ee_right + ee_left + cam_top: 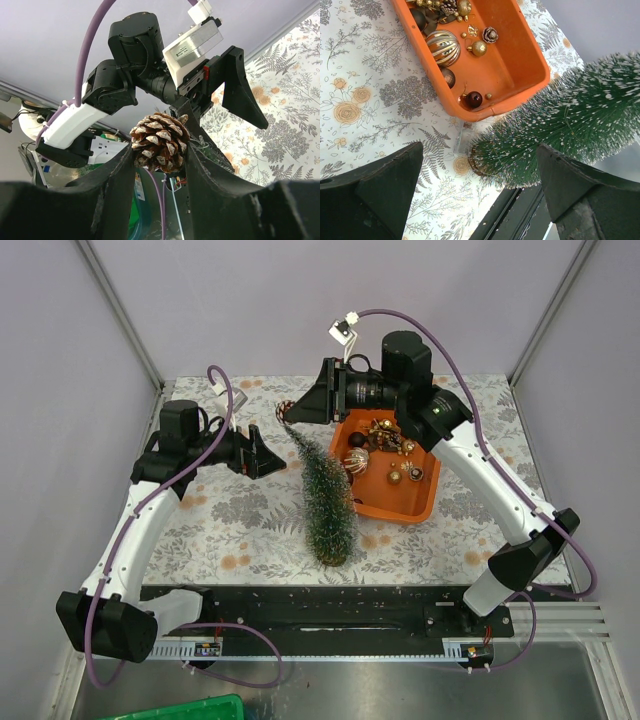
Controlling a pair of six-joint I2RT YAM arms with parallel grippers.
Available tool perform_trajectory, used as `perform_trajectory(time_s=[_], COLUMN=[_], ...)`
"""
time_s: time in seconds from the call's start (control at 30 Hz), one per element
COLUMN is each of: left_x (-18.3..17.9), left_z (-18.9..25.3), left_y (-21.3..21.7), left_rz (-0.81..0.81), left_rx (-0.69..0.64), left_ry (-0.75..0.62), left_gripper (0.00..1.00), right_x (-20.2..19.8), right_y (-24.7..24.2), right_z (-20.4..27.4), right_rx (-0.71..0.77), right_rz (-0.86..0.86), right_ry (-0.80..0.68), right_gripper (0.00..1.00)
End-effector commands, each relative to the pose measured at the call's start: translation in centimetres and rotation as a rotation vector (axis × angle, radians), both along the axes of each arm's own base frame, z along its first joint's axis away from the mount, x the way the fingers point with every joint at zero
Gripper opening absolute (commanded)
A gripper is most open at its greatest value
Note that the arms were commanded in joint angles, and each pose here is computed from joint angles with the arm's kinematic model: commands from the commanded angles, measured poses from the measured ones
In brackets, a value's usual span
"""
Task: Decorate the small christmas tree
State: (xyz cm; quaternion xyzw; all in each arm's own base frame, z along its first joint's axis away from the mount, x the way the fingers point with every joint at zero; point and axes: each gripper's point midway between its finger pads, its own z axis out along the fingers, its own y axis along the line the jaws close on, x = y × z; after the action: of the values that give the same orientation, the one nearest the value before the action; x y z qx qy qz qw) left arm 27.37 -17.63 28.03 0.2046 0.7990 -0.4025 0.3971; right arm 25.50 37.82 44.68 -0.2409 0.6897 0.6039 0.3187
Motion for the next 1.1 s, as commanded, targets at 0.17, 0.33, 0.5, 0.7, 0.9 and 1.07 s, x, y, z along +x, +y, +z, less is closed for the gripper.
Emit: perform_trajectory(time_s=[0.17, 0.33, 0.5, 0.7, 0.9, 1.07], left_x=[0.3, 0.3, 0.3, 0.3, 0.2, 0.3], left_z=[1.3, 1.4, 1.4, 1.4, 1.5, 1.6], left_y=[0.3, 0.3, 0.3, 0.4, 0.4, 0.4], left_rz=[0.018, 0.021, 0.025, 0.029, 0.028, 0.028], left_rx=[-0.007, -0.004, -0.007, -0.006, -0.007, -0.007], left_ry=[-0.070, -0.075, -0.073, -0.073, -0.075, -0.075], left_gripper=[0.99, 0.99, 0.99, 0.99, 0.99, 0.99], right_x=[-2.3, -3.1, -3.1, -2.9, -2.7, -2.5], right_y=[-1.2, -2.2, -2.7, -3.0, -3.2, -3.5], right_z=[0.7, -1.2, -1.5, -1.7, -2.5, -2.2], right_rx=[-0.001, -0.068, -0.091, -0.125, -0.160, -0.162], right_rz=[0.032, 0.029, 0.014, -0.003, -0.016, -0.032], right_ry=[-0.078, -0.084, -0.096, -0.107, -0.110, -0.124], right_gripper=[0.37, 0.38, 0.38, 0.47, 0.56, 0.67])
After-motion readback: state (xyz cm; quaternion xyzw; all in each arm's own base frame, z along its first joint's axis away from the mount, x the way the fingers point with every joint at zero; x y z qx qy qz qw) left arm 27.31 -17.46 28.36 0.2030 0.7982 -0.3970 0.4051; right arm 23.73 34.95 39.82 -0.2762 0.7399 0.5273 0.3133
